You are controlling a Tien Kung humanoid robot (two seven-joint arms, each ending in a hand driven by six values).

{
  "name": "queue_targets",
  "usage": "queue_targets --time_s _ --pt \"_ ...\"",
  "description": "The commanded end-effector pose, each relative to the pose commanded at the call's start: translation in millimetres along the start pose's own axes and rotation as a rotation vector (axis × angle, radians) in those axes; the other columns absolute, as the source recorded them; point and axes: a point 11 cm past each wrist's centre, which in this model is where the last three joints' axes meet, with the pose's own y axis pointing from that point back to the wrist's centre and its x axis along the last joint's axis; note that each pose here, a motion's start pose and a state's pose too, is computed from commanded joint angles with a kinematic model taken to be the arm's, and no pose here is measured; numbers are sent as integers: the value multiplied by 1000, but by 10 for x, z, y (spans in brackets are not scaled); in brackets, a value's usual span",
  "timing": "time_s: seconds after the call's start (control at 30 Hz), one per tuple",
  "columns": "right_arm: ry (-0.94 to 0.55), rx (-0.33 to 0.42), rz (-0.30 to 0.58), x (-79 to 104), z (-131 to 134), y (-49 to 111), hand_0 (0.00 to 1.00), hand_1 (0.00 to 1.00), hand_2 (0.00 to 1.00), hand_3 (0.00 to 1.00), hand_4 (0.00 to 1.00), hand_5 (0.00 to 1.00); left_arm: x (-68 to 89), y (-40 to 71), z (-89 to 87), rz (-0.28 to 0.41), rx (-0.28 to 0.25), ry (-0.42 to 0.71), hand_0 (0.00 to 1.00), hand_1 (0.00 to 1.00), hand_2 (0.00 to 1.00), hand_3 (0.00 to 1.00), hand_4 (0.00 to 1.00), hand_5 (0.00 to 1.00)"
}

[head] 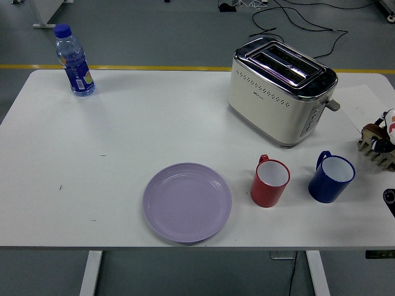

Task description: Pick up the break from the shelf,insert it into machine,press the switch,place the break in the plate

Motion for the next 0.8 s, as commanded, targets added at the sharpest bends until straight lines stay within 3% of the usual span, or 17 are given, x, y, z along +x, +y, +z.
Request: queue_targets --time_s 0.03,0.2,0.23,0.4,0.43,0.5,0.8 --pt "-1 1 3 5 -2 -1 284 377 455 525 537 2 0 0 1 0 0 0 651 566 585 598 298 976" --pt "-12 0 11 15 1 -4 284 377 455 525 537 2 5 1 10 1 -1 0 651 566 585 598 298 976" --pt "-14 0 12 15 1 -4 291 388 456 523 465 2 6 2 11 1 -2 0 651 567 585 599 298 976" --pt "-35 2 32 47 5 -6 291 388 456 523 465 2 8 2 16 2 -2 1 651 567 585 599 298 976" --pt "-37 2 34 51 6 -6 337 390 452 521 408 2 8 2 16 2 -2 1 651 566 585 598 298 975" --pt "-43 5 45 76 6 -7 337 390 452 521 408 2 10 2 17 2 -2 1 651 566 585 598 298 975" --pt "-80 30 113 340 -6 21 350 390 450 520 385 2 17 1 15 3 -2 0 651 566 585 598 298 975"
